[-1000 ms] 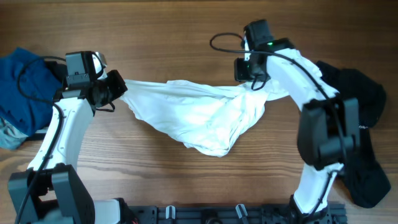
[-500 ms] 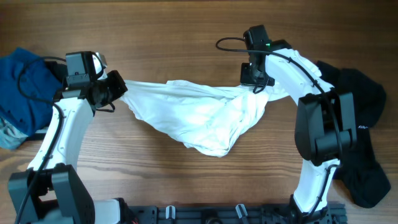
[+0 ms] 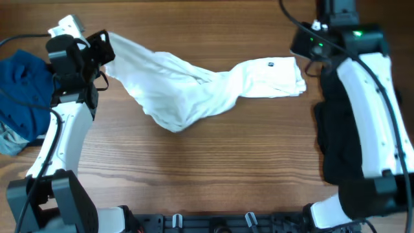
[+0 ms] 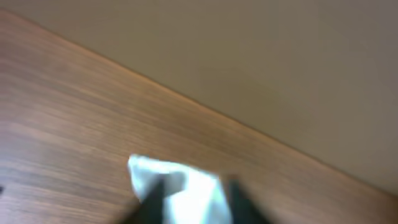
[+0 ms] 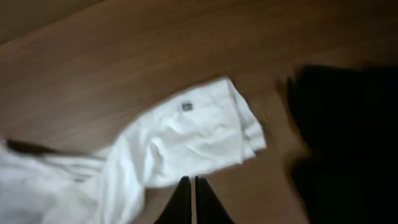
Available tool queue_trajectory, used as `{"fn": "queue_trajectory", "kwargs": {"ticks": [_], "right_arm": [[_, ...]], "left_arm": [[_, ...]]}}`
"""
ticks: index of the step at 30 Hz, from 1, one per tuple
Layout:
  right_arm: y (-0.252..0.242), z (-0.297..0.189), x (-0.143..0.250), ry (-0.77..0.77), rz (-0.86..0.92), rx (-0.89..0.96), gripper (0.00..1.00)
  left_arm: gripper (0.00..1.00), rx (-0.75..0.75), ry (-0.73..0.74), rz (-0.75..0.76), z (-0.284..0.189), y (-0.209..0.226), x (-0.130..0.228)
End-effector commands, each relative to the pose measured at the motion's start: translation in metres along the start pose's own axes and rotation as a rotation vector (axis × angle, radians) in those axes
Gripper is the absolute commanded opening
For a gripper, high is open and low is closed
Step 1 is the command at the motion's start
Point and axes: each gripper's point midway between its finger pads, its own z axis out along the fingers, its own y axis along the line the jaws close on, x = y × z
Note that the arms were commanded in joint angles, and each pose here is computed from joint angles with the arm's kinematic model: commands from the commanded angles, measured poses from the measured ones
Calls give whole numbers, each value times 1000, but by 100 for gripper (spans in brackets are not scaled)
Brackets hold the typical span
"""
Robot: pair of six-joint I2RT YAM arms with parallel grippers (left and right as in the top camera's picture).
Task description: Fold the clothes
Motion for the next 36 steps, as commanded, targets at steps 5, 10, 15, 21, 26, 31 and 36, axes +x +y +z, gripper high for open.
{"fn": "queue_trajectory", "kwargs": {"ticks": [5, 10, 15, 21, 26, 31, 36], "right_arm": [[-19, 55, 70, 268, -53, 120, 4], [-19, 70, 80, 283, -51, 107, 15], [-15, 70, 80, 284, -51, 88, 23], [-15, 70, 81, 289, -77, 83, 24], [-15, 70, 81, 290, -77, 83, 24], [-17, 69, 85, 307, -79, 88, 24], [-17, 68, 86, 312, -80, 90, 24]], "left_arm": [[100, -133, 428, -112, -24, 29, 99], [100, -186, 775, -193, -72, 26, 174], [100, -193, 909, -168, -90, 9, 218], [100, -235, 999, -284, -106, -17, 267], [95, -212, 964, -332, -99, -36, 287], [93, -247, 931, -378, -87, -37, 295], [89, -317, 978, -418, -85, -26, 315]]}}
